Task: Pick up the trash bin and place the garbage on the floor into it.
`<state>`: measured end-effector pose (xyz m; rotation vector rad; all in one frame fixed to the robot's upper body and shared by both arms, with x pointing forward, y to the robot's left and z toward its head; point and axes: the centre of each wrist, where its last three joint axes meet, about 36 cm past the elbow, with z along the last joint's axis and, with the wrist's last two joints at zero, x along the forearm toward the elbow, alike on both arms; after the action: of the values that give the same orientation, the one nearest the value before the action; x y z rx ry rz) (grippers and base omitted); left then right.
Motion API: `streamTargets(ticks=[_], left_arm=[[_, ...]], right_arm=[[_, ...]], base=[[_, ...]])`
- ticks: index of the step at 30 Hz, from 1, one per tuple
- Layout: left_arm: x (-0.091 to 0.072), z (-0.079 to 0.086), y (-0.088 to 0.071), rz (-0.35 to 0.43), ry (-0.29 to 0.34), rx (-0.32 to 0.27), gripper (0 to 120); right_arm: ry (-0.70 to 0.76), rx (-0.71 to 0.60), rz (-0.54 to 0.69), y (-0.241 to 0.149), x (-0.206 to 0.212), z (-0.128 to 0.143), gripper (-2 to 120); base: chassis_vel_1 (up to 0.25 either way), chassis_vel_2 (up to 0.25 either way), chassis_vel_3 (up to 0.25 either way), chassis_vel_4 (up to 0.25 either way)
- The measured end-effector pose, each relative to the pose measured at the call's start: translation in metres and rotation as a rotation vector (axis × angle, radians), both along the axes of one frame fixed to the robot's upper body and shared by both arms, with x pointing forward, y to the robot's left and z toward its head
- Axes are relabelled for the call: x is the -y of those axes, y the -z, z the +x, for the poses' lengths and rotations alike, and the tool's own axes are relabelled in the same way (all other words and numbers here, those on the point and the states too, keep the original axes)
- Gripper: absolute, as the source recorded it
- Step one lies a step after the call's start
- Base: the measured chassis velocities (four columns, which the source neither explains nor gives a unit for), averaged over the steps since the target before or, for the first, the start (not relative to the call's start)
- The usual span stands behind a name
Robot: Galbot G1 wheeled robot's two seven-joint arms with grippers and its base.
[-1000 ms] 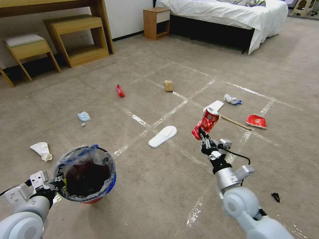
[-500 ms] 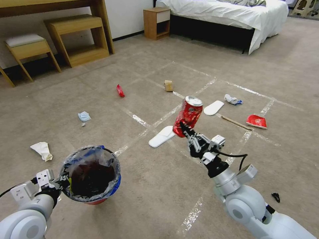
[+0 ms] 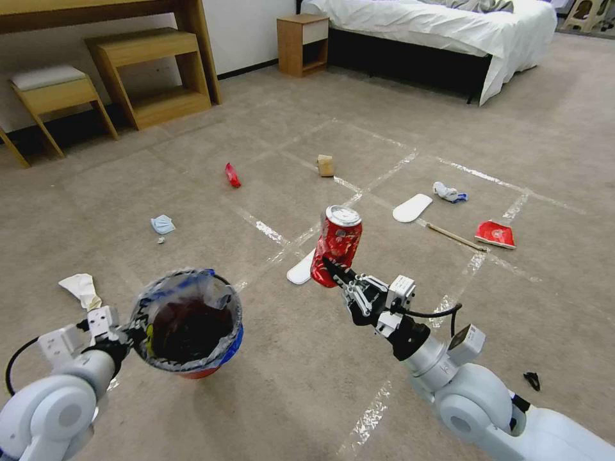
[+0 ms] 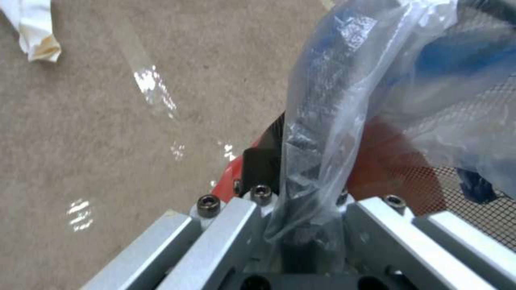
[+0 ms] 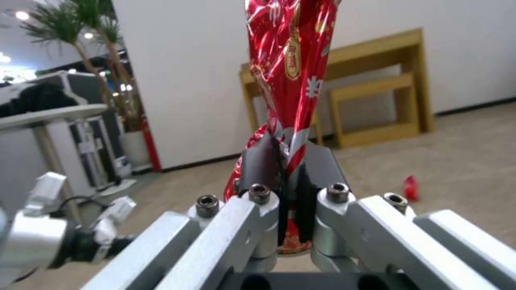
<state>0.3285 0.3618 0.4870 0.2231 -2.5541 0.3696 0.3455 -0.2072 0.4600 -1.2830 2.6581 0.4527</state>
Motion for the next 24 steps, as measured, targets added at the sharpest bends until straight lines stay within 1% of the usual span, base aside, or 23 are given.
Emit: streamTargets(ticks=[2, 3, 6, 7, 10, 11, 13, 15, 18, 19, 21, 22, 24], left_arm=[[0.000, 0.003, -0.001, -0.002, 0.007, 0.002, 1], [0.000, 0.003, -0.001, -0.002, 0.007, 0.002, 1], [0.002, 0.003, -0.004, -0.006, 0.015, 0.008, 1], [0.002, 0.003, -0.004, -0.006, 0.015, 0.008, 1], [0.004, 0.002, -0.008, -0.009, 0.021, 0.015, 1], [0.004, 0.002, -0.008, -0.009, 0.021, 0.015, 1], [0.005, 0.001, -0.011, -0.010, 0.020, 0.021, 1], [0.005, 0.001, -0.011, -0.011, 0.019, 0.022, 1], [0.007, -0.004, -0.015, -0.016, 0.018, 0.032, 1], [0.007, -0.004, -0.015, -0.016, 0.018, 0.032, 1], [0.009, -0.007, -0.018, -0.019, 0.018, 0.038, 1], [0.009, -0.007, -0.018, -0.019, 0.018, 0.038, 1], [0.010, -0.010, -0.021, -0.019, 0.017, 0.048, 1]], right_arm=[[-0.044, -0.027, -0.006, -0.004, -0.015, 0.011, 3], [-0.044, -0.027, -0.006, -0.004, -0.015, 0.011, 3], [-0.111, -0.045, -0.025, -0.012, -0.043, 0.025, 3], [-0.111, -0.045, -0.025, -0.012, -0.043, 0.025, 3], [-0.176, -0.075, -0.039, -0.009, -0.075, 0.030, 3], [-0.176, -0.075, -0.039, -0.009, -0.075, 0.030, 3], [-0.223, -0.085, -0.067, -0.004, -0.095, 0.036, 3], [-0.232, -0.083, -0.075, -0.004, -0.098, 0.037, 3], [-0.276, -0.040, -0.135, -0.007, -0.117, 0.057, 3], [-0.276, -0.040, -0.135, -0.007, -0.117, 0.057, 3], [-0.297, -0.018, -0.161, -0.010, -0.129, 0.068, 3], [-0.297, -0.018, -0.161, -0.010, -0.129, 0.068, 3], [-0.315, -0.005, -0.195, -0.008, -0.142, 0.076, 3]], base=[[0.000, 0.000, 0.000, 0.000], [0.000, 0.000, 0.000, 0.000], [0.000, 0.000, 0.000, 0.000], [0.000, 0.000, 0.000, 0.000], [0.000, 0.000, 0.000, 0.000], [0.000, 0.000, 0.000, 0.000], [0.000, 0.000, 0.000, 0.000], [0.000, 0.000, 0.000, 0.000], [0.000, 0.000, 0.000, 0.000], [0.000, 0.000, 0.000, 0.000], [0.000, 0.000, 0.000, 0.000], [0.000, 0.000, 0.000, 0.000], [0.000, 0.000, 0.000, 0.000]])
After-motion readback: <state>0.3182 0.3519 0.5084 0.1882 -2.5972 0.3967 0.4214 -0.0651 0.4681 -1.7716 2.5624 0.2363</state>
